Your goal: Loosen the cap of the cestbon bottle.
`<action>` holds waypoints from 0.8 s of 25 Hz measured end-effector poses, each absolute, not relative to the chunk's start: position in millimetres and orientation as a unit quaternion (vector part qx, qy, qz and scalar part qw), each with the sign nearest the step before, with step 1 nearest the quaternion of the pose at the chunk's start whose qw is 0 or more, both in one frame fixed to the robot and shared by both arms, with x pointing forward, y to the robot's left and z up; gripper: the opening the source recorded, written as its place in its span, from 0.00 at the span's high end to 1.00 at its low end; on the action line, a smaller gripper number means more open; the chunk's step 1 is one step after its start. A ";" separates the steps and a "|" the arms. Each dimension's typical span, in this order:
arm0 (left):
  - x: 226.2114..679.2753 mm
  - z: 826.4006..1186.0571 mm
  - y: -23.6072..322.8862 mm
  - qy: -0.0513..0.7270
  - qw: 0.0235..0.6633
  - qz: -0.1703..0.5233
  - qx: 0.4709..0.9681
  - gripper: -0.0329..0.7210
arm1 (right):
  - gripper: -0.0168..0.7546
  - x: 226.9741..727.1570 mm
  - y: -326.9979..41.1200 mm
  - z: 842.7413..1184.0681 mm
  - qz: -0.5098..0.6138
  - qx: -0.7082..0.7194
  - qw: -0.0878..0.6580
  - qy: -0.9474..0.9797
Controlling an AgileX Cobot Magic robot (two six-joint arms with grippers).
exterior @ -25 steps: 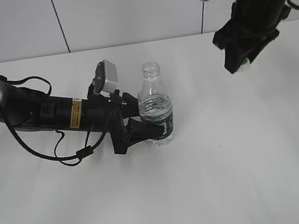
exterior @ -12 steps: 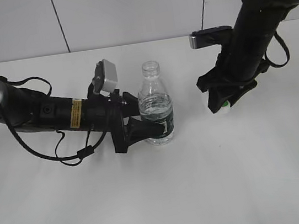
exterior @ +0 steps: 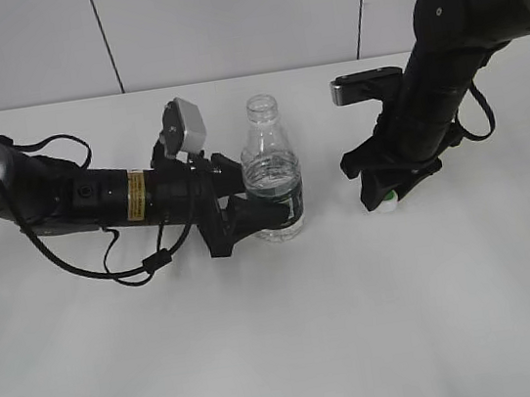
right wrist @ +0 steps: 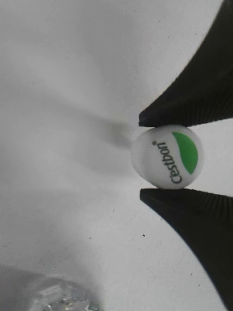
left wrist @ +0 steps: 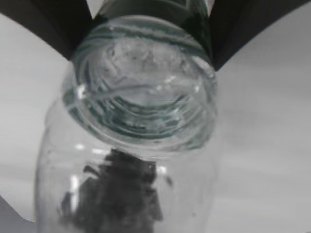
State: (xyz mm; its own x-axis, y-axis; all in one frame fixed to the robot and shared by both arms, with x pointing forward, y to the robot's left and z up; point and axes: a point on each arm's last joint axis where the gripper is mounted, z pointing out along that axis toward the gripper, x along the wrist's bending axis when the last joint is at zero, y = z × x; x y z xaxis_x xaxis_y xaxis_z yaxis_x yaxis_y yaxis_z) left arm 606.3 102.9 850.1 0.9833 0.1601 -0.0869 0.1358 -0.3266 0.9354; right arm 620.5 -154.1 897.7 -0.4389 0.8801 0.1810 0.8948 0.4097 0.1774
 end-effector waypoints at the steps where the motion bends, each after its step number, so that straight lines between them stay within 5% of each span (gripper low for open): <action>1: 607.4 849.5 103.4 0.097 0.570 0.015 0.815 0.40 | 0.60 620.9 -154.0 897.8 -0.126 -0.529 0.028 -0.839; 13: 609.4 848.6 104.0 0.107 0.566 0.022 0.817 0.40 | 0.59 623.2 -153.6 898.1 -0.135 -0.529 0.018 -0.838; 17: 609.0 848.4 104.1 0.104 0.565 0.021 0.818 0.39 | 0.47 623.2 -153.2 898.2 -0.137 -0.527 0.019 -0.839; 20: 608.6 848.9 103.8 0.102 0.567 0.019 0.817 0.27 | 0.35 623.3 -152.4 898.4 -0.140 -0.528 0.022 -0.837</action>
State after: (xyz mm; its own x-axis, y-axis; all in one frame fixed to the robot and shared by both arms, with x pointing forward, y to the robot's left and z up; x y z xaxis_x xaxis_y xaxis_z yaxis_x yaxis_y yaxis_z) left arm 608.6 103.8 848.9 0.9784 0.1887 -0.0844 0.1449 -0.3352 0.9309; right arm 623.3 -152.4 898.4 -0.4412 0.8782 0.1846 0.8904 0.4027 0.2124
